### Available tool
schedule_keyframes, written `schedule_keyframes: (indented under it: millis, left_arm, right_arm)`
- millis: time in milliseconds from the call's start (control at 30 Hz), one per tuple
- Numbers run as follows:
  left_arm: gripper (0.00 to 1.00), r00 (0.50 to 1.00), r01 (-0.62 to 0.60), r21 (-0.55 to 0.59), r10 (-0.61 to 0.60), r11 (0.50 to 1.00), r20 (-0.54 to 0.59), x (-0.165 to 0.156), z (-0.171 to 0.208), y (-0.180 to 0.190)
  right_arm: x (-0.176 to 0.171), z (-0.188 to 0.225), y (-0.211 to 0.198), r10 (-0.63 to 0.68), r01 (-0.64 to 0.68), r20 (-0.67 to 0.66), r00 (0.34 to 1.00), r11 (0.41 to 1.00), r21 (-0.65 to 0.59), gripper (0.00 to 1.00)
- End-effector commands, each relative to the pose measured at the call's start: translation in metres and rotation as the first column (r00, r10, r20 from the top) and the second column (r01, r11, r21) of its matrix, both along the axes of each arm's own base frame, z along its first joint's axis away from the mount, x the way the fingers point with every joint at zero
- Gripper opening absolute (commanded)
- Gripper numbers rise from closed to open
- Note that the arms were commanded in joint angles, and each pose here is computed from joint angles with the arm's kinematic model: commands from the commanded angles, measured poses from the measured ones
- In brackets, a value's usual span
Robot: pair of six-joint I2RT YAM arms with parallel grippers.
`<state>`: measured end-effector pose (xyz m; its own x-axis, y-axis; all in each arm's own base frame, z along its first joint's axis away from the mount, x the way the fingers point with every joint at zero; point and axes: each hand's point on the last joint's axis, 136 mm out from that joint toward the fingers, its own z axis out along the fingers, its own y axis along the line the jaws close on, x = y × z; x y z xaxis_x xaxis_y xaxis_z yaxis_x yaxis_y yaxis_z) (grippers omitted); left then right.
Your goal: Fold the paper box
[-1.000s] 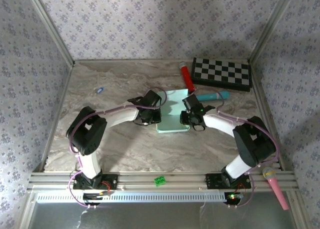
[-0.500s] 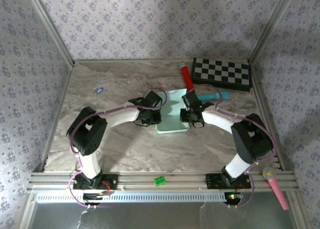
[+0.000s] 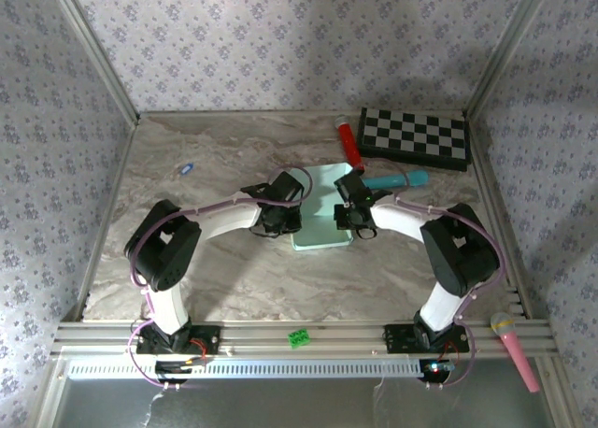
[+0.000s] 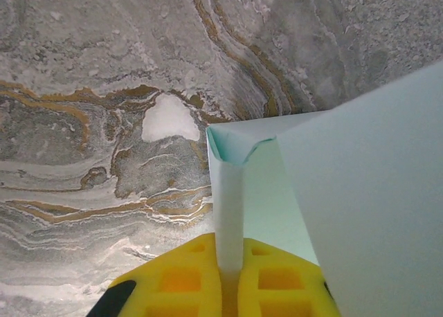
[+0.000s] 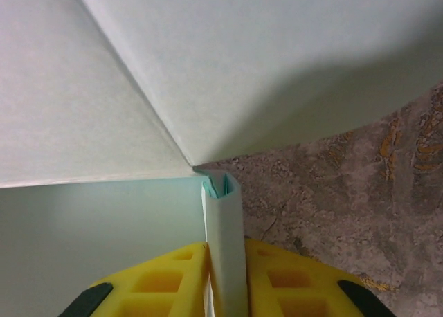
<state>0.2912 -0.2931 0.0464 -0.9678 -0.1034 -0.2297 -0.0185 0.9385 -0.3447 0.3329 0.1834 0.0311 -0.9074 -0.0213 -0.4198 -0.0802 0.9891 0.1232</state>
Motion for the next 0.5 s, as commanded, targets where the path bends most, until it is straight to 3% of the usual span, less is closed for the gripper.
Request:
schedule_keyframes:
  millis: [0, 267, 467]
  left_arm:
    - [0.05, 0.998, 0.05, 0.018, -0.049, 0.999, -0.036, -0.018, -0.005, 0.001]
    - [0.05, 0.999, 0.039, 0.026, -0.038, 0.999, -0.037, -0.018, -0.007, 0.003]
    - [0.04, 0.999, 0.035, 0.032, -0.034, 0.999, -0.036, -0.018, -0.007, 0.004]
  right_arm:
    - [0.001, -0.005, -0.008, 0.004, -0.005, -0.012, 1.0, 0.996, -0.093, 0.17]
    - [-0.002, -0.008, -0.018, 0.023, -0.029, -0.027, 0.999, 0.966, -0.256, 0.11]
    - [-0.005, -0.009, -0.031, 0.024, -0.04, -0.043, 0.999, 0.901, -0.432, 0.11]
